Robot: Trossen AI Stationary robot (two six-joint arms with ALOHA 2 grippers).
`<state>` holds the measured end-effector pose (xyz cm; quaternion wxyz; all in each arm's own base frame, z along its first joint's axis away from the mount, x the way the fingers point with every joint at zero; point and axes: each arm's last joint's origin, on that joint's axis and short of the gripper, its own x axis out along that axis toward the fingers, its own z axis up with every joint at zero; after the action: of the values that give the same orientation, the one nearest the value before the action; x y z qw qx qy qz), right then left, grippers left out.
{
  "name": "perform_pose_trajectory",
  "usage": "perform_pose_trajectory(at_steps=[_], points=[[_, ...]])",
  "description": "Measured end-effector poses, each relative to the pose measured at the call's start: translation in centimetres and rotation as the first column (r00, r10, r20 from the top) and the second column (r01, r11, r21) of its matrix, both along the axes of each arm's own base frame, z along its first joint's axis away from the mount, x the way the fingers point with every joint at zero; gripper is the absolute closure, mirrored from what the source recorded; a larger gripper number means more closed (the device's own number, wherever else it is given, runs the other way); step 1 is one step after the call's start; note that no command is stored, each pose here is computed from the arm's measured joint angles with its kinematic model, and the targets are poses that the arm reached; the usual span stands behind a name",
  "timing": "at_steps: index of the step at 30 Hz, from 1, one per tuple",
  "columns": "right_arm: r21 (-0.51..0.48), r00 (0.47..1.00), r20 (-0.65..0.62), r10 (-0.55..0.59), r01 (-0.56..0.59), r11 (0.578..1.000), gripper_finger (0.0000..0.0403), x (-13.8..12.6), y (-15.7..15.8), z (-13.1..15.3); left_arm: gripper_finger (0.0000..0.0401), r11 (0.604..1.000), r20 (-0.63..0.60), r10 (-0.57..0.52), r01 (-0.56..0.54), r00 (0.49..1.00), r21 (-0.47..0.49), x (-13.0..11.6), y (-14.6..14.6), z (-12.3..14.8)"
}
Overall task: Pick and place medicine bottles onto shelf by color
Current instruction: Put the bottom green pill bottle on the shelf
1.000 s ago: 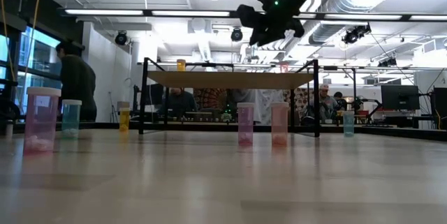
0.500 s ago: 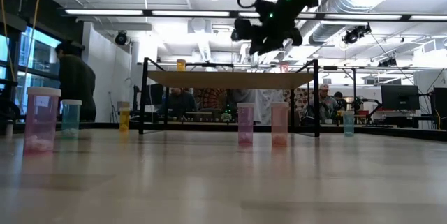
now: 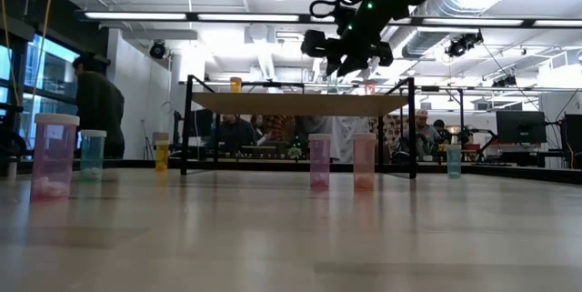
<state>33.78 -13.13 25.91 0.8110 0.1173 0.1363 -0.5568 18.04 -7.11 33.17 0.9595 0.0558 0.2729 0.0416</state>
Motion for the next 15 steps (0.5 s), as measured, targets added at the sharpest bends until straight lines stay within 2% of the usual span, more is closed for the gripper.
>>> perform_pose_trajectory(at_steps=[6, 15], points=[[0.004, 0.999, -0.034, -0.010, 0.011, 1.000, 0.0313, 0.8, -0.3, -1.6, 0.0204, 1.000, 0.001, 0.004, -0.004, 1.000, -0.006, 0.0, 0.0, 0.0], [-0.003, 0.999, -0.040, -0.025, 0.025, 1.000, 0.0313, 0.8, -0.4, -1.8, 0.0204, 1.000, 0.001, 0.004, -0.004, 1.000, -0.007, 0.0, 0.0, 0.0]])
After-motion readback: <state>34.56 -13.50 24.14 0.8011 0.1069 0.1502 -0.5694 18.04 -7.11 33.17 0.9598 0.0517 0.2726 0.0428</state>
